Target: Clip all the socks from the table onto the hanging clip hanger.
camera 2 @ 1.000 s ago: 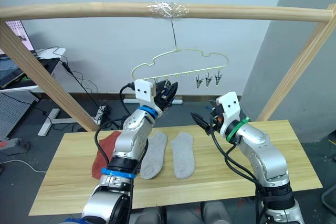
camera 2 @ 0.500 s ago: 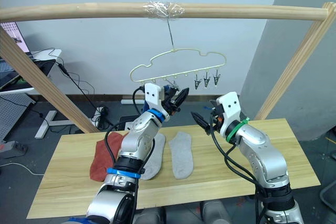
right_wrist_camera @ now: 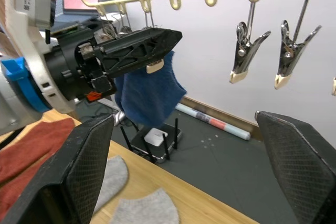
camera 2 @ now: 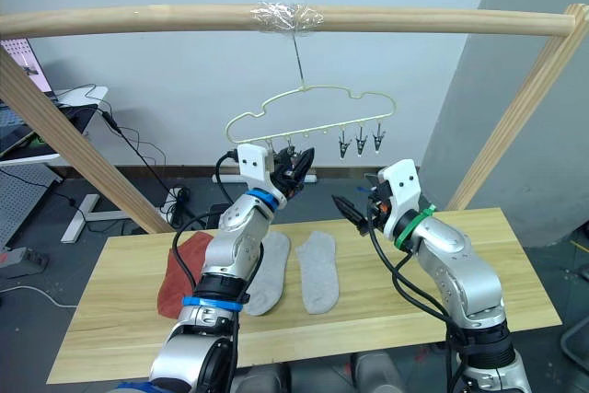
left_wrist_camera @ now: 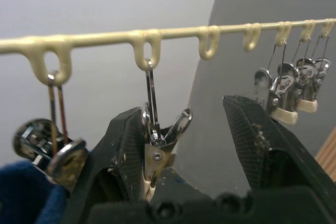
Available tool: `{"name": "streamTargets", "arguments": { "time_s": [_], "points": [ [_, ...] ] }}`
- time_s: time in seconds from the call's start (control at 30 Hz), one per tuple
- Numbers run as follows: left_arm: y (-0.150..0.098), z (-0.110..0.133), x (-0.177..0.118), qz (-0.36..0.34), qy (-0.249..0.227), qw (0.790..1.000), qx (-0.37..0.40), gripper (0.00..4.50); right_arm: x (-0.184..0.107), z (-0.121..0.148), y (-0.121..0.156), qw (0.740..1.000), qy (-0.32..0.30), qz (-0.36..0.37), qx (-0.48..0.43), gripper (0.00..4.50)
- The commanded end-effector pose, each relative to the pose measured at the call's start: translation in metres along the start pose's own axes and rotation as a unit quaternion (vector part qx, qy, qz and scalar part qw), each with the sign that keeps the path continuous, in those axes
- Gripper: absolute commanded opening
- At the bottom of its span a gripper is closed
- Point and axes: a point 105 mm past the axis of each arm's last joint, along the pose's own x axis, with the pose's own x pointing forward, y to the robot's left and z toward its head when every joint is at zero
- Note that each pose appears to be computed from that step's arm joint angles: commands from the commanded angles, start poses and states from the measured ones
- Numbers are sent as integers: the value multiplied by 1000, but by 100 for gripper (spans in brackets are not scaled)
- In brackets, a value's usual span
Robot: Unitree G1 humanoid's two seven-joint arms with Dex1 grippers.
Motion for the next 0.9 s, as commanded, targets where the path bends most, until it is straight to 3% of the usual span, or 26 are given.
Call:
{"name": "streamTargets", "arguments": {
  "time_s": [0.03, 0.67, 0.77, 0.9],
  "points": [
    [-5, 14, 7, -8, -26, 999, 24, 265, -4, 35, 13, 997, -65, 35, -22, 450],
    [-3, 18, 9, -2, -38, 999, 32, 265, -1, 39, 18, 996, -71, 44, -17, 450],
    [-4, 18, 9, -4, -38, 999, 29, 206, -2, 39, 18, 996, -71, 43, -16, 450],
    [-4, 17, 9, -4, -34, 999, 24, 82, -2, 39, 18, 996, -71, 44, -14, 450]
  ]
}}
